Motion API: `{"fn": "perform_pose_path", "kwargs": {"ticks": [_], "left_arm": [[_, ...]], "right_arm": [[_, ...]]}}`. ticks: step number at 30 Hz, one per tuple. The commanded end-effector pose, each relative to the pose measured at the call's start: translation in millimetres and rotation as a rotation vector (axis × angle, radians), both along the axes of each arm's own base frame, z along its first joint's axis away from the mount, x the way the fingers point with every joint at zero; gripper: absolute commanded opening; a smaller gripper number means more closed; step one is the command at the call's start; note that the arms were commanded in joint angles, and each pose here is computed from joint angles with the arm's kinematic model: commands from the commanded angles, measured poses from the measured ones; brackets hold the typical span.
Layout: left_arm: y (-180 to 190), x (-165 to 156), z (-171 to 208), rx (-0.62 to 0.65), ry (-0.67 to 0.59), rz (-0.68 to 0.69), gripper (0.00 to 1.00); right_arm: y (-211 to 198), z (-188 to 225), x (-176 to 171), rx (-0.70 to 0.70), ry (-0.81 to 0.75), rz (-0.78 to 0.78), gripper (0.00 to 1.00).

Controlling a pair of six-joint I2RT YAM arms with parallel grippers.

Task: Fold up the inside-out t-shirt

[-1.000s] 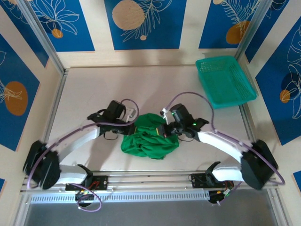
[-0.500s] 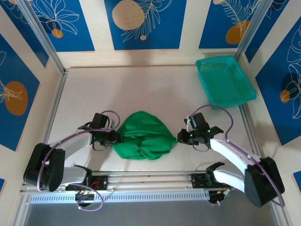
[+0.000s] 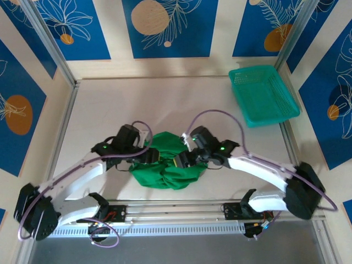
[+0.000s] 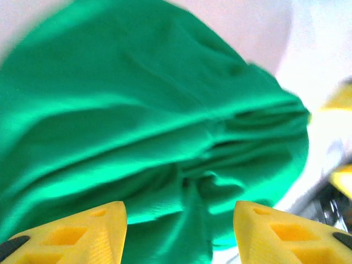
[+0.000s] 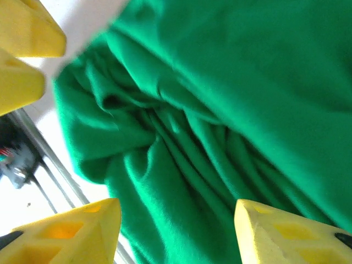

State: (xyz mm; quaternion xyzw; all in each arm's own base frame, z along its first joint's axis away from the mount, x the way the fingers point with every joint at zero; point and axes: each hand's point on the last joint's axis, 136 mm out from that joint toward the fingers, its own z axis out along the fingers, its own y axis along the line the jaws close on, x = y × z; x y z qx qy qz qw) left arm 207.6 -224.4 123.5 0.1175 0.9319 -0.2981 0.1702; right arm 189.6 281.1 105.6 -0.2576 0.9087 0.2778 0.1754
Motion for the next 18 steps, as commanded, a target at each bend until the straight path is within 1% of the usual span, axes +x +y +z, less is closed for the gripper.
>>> {"fn": "perform_pose_path", "kwargs": {"ticks": [1,2,3,4,5,6,7,9,11,13,14,15,16,18], "left_arm": [[4.4,-1.9,-37.4,0.067,0.098,0.041,0.54],[8.2,1.2,-46.9,0.1,0.093,0.051,0.53],[11.7,4.2,-53.1,0.133,0.085,0.055,0.44],[16.0,7.4,-55.6,0.172,0.076,0.053,0.21],[18.7,10.5,-50.4,0.2,0.066,0.047,0.04],[17.6,11.4,-40.1,0.194,0.056,0.033,0.0],[12.2,13.3,-19.0,0.143,0.03,0.013,0.0],[9.6,18.0,26.8,0.033,-0.053,0.026,0.0],[16.4,21.5,78.7,-0.067,-0.175,0.055,0.0],[32.4,22.9,106.1,-0.094,-0.236,0.111,0.0],[40.5,22.9,107.4,-0.089,-0.239,0.138,0.0],[46.7,23.2,100.8,-0.078,-0.227,0.162,0.0],[52.4,23.7,85.8,-0.069,-0.196,0.191,0.0],[52.1,23.5,48.0,-0.113,-0.099,0.227,0.0]], "right_arm": [[13.5,-12.9,11.1,-0.045,-0.023,0.005,0.53],[15.9,-16.6,11.8,-0.056,-0.017,0.008,0.35],[17.3,-17.6,11.9,-0.06,-0.012,0.01,0.16],[18.1,-16.0,11.4,-0.057,-0.01,0.013,0.03],[18.9,-8.8,10.6,-0.041,-0.014,0.018,0.0],[17.9,0.5,9.7,-0.025,-0.022,0.021,0.0],[15.7,16.1,9.4,0.005,-0.038,0.023,0.0],[9.4,57.2,6.4,0.096,-0.083,0.037,0.0],[-8.1,101.0,4.2,0.201,-0.147,0.015,0.0],[-41.8,119.6,14.9,0.265,-0.15,-0.144,0.0],[-54.6,124.0,15.5,0.322,-0.129,-0.177,0.0],[-61.2,123.8,13.3,0.368,-0.114,-0.171,0.0],[-66.5,115.8,9.8,0.389,-0.094,-0.166,0.0],[-71.1,77.6,-1.1,0.342,-0.015,-0.168,0.0]]}}
